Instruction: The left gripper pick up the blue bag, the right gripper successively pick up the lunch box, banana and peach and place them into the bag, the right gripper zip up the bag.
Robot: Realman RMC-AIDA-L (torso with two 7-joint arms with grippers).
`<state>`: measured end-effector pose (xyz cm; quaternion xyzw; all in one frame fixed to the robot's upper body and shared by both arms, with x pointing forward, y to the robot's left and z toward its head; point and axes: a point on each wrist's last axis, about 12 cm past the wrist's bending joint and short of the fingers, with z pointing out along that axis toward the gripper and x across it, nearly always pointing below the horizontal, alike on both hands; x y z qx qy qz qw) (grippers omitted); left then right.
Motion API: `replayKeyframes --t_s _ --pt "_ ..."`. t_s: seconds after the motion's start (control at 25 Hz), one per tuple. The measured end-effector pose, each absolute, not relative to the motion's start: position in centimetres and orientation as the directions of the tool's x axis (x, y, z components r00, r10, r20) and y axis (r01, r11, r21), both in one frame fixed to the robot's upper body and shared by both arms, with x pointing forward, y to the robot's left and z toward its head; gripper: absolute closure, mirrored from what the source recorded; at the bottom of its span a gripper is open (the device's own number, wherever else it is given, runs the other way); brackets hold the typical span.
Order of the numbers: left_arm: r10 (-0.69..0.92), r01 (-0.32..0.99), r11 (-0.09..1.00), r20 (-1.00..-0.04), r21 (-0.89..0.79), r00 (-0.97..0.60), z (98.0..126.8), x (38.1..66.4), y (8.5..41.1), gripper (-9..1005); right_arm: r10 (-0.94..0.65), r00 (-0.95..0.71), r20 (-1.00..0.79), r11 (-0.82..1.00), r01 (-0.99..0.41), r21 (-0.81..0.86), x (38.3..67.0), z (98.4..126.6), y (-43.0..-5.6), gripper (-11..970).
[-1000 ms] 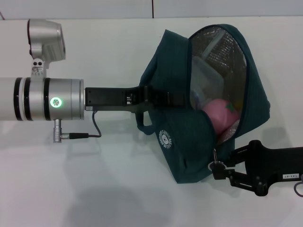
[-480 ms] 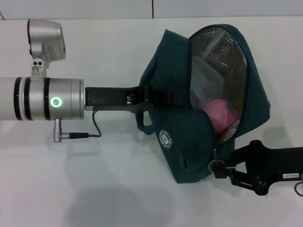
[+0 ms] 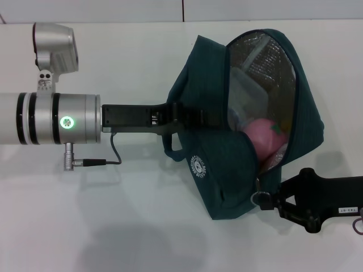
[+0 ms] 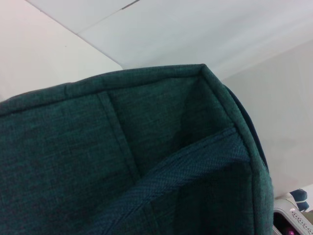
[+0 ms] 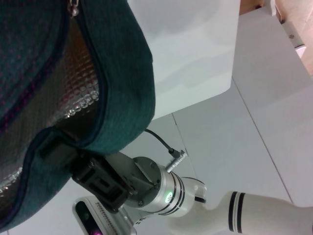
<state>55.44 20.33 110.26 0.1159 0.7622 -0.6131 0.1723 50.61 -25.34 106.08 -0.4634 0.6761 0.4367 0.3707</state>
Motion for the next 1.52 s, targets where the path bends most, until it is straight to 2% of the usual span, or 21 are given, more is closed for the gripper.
replayKeyframes --t_s 0.16,0.56,0.88,1.2,1.32,1.44,1.52 --pt "-0.035 0.388 0.221 -0.404 -0.895 -0.914 110.2 55.4 20.3 965 -0.303 -0.293 -0.907 0.196 -0.950 0.242 50.5 106.1 -25.6 950" --pt "-0.041 0.387 0.224 -0.406 -0.894 -0.913 109.9 55.2 20.6 964 -0.301 -0.266 -0.916 0.195 -0.957 0.213 50.1 106.7 -26.5 949" --pt "-0.064 0.445 0.216 -0.467 -0.869 -0.882 109.3 54.5 21.0 926 -0.292 -0.240 -0.926 0.183 -0.964 0.193 49.7 107.3 -26.9 949" --pt "-0.059 0.547 0.232 -0.573 -0.804 -0.817 108.8 54.0 21.5 780 -0.212 -0.211 -0.954 0.185 -0.967 0.173 50.0 108.5 -27.0 948" --pt "-0.040 0.629 0.245 -0.656 -0.738 -0.754 108.3 53.6 21.8 725 -0.188 -0.194 -0.963 0.184 -0.970 0.159 50.2 108.9 -26.9 948" --pt "-0.064 0.682 0.256 -0.717 -0.685 -0.695 107.9 53.2 22.3 520 -0.170 -0.177 -0.969 0.178 -0.973 0.147 50.4 109.4 -26.7 948" --pt "-0.116 0.711 0.276 -0.756 -0.647 -0.644 107.7 52.8 23.1 439 -0.150 -0.159 -0.976 0.171 -0.976 0.133 50.6 109.8 -26.6 948"
